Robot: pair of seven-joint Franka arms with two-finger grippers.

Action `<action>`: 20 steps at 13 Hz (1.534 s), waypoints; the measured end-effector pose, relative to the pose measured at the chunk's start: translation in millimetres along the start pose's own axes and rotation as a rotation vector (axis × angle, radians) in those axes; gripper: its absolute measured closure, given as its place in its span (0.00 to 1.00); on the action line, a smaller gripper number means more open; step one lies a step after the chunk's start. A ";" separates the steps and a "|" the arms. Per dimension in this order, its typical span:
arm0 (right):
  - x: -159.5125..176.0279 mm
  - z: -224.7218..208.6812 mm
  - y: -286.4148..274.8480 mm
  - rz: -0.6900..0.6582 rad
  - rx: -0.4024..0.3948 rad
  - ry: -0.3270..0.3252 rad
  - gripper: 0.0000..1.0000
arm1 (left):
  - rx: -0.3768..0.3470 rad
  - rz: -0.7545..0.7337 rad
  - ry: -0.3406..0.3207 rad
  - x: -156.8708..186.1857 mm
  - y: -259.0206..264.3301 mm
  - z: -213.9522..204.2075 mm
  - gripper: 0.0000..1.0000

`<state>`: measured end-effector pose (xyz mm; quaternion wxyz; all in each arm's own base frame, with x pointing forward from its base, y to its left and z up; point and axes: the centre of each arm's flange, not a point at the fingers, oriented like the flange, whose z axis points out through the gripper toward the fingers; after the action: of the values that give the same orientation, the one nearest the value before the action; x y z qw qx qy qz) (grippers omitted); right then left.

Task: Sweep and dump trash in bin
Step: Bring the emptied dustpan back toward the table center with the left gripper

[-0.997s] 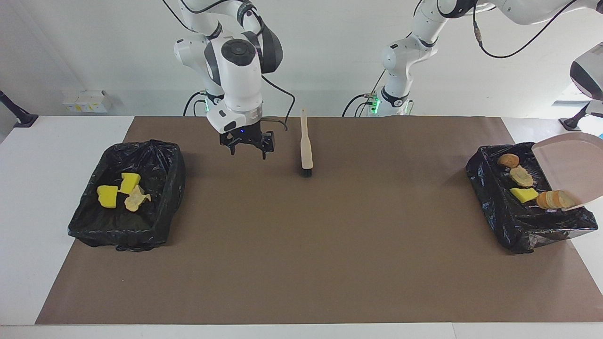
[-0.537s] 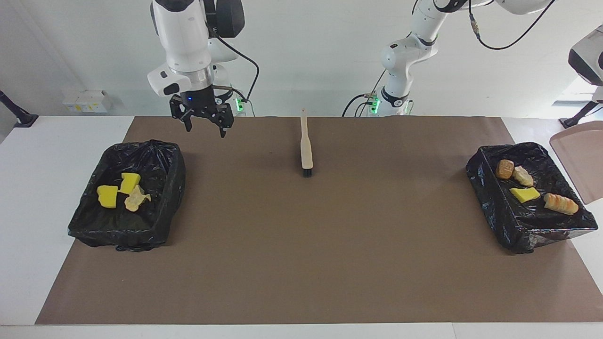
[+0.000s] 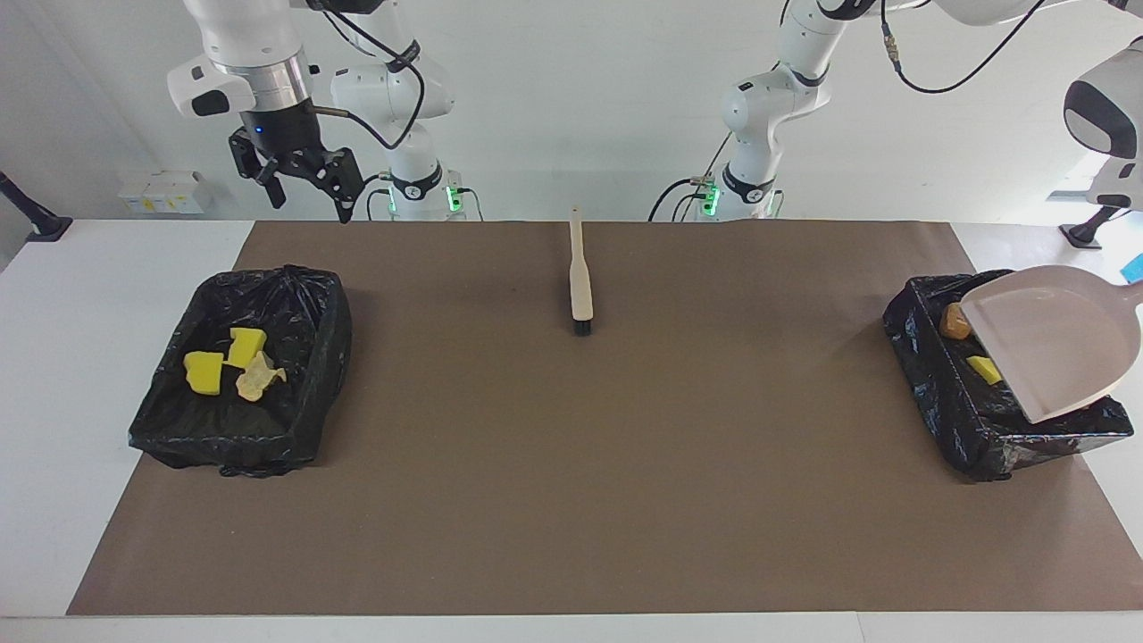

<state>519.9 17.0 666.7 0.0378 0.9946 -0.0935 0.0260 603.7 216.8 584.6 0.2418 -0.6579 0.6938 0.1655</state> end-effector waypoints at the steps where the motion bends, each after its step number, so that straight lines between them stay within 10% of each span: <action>1: 1.9 -3.6 14.3 -0.043 0.002 0.003 0.00 | -0.003 -0.017 0.064 9.0 2.6 5.1 0.67; 8: -4.7 -2.6 38.6 -0.121 0.001 -0.049 0.00 | -0.085 -0.170 0.293 175.7 -3.5 4.7 0.67; 20: -6.9 7.0 35.5 -0.128 -0.002 -0.081 0.00 | -0.234 -0.928 0.402 410.4 -8.4 -55.5 0.67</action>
<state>506.7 -17.1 661.9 0.0367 0.9987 -0.0314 -0.0167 598.3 -156.1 404.2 0.0763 -0.9378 0.3385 -0.0124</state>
